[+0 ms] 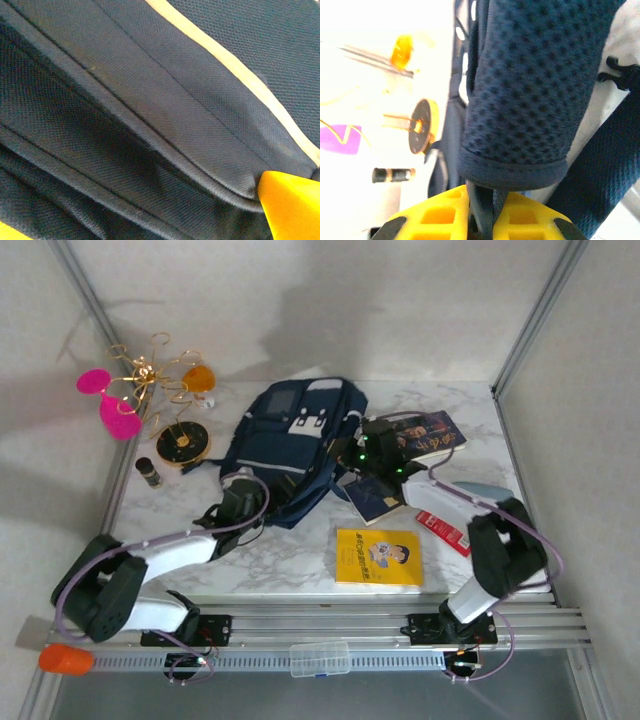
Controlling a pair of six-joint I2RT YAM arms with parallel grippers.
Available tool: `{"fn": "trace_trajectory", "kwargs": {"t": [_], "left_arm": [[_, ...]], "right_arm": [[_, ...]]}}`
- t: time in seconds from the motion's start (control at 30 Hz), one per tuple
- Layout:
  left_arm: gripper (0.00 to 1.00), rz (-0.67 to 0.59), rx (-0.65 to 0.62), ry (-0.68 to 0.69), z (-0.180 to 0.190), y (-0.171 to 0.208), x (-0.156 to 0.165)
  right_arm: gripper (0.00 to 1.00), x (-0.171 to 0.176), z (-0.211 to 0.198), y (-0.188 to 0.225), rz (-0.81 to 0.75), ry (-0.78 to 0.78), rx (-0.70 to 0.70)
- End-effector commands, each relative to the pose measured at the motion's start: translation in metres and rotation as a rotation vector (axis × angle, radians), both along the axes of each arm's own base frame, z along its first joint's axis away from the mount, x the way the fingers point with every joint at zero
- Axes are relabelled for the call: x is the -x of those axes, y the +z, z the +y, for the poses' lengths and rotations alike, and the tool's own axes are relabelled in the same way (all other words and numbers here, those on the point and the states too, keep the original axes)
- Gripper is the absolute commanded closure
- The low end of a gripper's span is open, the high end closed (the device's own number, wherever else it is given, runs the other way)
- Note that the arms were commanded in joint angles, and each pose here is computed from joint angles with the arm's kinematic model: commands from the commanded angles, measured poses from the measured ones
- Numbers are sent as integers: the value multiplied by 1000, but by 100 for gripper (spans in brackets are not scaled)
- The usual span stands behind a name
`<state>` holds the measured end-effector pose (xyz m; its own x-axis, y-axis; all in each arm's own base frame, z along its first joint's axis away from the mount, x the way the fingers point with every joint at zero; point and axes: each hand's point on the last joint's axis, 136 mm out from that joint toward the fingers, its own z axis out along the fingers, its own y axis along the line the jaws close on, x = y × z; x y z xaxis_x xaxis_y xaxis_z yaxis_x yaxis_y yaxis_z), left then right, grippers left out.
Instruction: Pack books, pencil case, and school supplies into a backpack
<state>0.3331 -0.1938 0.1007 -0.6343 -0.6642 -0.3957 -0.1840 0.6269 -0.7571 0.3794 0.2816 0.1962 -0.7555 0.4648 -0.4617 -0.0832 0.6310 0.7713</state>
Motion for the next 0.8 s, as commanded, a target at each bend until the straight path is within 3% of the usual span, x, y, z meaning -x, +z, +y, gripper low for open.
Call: {"fn": "trace_trajectory", "kwargs": {"t": [0.0,0.13,0.33,0.43,0.57,0.77], "left_arm": [[1,-145,57,-122,-41,51,-31],[1,-247,29,-167,-54,80,-54],[1,-291,-83,-260,-62,97,-75],[1,-329,-125,-316,-61,110,-63],[1,-287,-213,-316,-40,108,-37],[2,-247,-195,-330,-31,99,20]], "right_arm": [[100,17,-20,36,-83,-56,-51],[100,36,-33,16,-38,-91,-50],[100,43,-26,-27,46,-84,-65],[100,43,-21,-41,82,-77,-86],[100,45,-13,-41,104,-62,-145],[100,52,-15,-45,160,-100,-213]]}}
